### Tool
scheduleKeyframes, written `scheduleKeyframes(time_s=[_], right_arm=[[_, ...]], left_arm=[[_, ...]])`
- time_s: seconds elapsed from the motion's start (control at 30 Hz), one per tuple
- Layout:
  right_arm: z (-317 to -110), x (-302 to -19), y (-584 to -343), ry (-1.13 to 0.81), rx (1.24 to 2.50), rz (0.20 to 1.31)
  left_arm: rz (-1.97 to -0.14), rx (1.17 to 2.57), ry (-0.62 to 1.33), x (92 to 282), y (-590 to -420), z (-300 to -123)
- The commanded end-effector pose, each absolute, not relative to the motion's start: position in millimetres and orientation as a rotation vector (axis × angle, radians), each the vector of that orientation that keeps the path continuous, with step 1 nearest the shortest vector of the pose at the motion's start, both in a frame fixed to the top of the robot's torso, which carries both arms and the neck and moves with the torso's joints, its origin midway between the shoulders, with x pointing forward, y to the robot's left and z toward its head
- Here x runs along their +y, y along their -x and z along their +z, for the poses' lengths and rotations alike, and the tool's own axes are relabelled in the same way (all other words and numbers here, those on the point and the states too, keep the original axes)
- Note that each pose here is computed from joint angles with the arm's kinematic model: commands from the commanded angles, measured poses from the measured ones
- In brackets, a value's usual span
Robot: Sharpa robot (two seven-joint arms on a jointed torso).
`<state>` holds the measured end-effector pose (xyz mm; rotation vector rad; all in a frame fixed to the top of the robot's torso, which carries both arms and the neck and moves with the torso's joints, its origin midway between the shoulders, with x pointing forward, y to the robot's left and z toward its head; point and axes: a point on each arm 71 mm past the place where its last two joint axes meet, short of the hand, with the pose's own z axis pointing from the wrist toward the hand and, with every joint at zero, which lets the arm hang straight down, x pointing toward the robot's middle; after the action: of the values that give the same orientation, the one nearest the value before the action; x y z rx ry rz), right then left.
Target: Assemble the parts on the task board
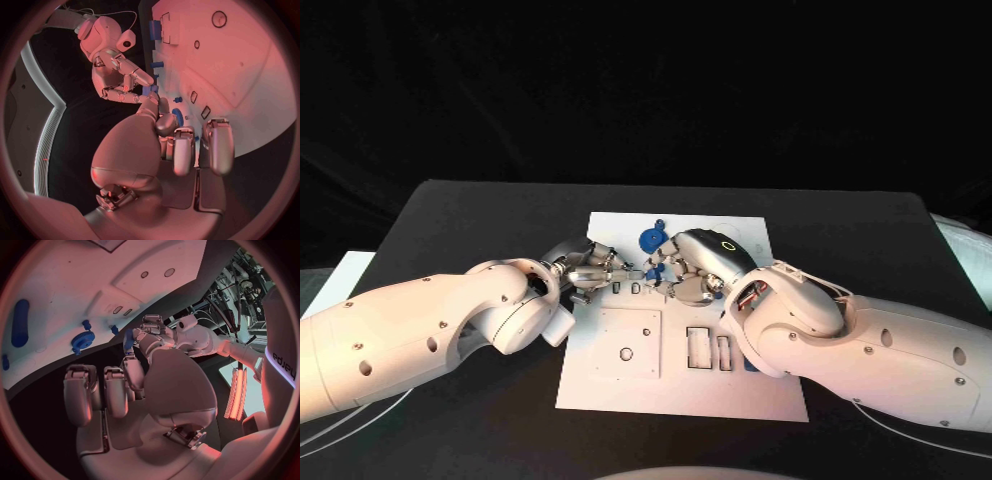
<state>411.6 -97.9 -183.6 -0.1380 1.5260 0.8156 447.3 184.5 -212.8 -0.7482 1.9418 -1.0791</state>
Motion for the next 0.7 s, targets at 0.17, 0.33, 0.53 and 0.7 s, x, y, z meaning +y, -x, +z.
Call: scheduleKeyframes(time_s=[0.17,0.33,0.53,0.7], right_arm=[[-189,-97,-418,0.217,1.586,0.728],[-191,-96,-422,0.231,1.6,0.703],[-193,-92,-427,0.258,1.613,0.669],[-196,-89,-430,0.286,1.627,0.635]], left_arm=[[-1.076,1.931,0.742,191.8,-449.3,-212.7],[-1.066,1.924,0.751,197.8,-450.7,-213.1],[-1.067,1.92,0.758,200.8,-450.7,-212.7],[-1.074,1.917,0.762,201.0,-449.9,-212.1]])
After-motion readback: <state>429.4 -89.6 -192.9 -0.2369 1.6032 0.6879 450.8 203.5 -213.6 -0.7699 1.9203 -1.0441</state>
